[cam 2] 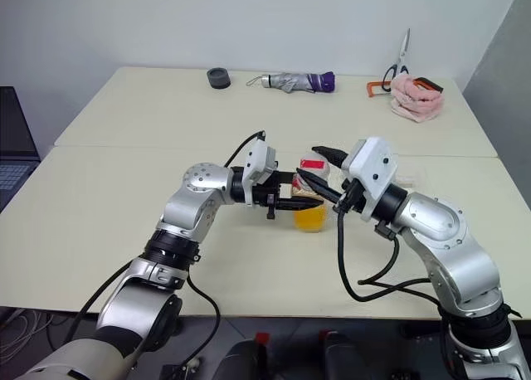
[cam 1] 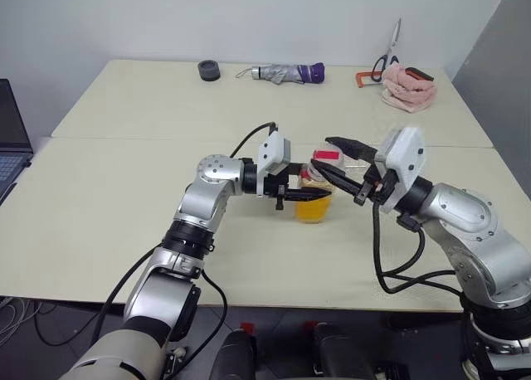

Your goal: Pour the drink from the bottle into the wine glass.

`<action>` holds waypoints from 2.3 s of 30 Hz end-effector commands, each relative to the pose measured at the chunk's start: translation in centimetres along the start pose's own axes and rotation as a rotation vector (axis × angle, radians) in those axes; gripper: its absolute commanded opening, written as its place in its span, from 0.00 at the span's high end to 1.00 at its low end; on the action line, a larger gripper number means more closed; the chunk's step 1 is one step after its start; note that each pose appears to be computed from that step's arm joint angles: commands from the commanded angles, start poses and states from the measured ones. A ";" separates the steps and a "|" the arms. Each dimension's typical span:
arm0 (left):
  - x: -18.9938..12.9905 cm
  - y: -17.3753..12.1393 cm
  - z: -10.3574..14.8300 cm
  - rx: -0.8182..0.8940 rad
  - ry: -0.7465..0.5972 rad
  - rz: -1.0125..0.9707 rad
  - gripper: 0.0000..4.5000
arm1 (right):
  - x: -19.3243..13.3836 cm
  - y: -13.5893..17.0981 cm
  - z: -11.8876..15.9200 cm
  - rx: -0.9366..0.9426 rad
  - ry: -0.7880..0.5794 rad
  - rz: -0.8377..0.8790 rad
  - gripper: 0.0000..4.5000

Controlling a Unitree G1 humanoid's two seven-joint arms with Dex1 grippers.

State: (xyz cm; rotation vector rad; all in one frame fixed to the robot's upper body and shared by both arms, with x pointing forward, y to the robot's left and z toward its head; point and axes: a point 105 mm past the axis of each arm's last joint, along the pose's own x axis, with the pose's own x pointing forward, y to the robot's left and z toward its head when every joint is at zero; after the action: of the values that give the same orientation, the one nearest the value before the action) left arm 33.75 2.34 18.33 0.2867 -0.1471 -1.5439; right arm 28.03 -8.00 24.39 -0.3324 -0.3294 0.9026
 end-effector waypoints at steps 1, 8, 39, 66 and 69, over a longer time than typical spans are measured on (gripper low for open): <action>0.1 0.1 1.6 0.046 -0.042 -0.003 0.61 | -0.5 -0.3 1.4 0.042 -0.054 -0.014 0.61; -0.3 0.4 1.6 0.047 -0.044 0.031 0.61 | -3.9 -2.8 1.7 0.135 -0.023 -0.142 0.62; -7.7 5.2 1.9 -0.025 -0.061 0.497 0.61 | -11.7 -3.2 -8.6 0.204 0.321 -0.374 0.00; -23.1 10.4 -2.4 -0.055 0.121 1.349 0.61 | 8.1 3.6 -3.4 0.174 0.129 0.180 0.00; -23.2 10.3 -3.0 -0.070 0.126 1.352 0.53 | 8.2 3.8 -3.4 0.176 0.128 0.184 0.00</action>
State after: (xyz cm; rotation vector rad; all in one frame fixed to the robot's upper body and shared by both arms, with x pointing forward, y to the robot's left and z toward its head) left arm 43.73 25.57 18.92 0.1419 -0.0952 -0.1988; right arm 31.99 -0.19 19.74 -0.2421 -0.0482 1.0557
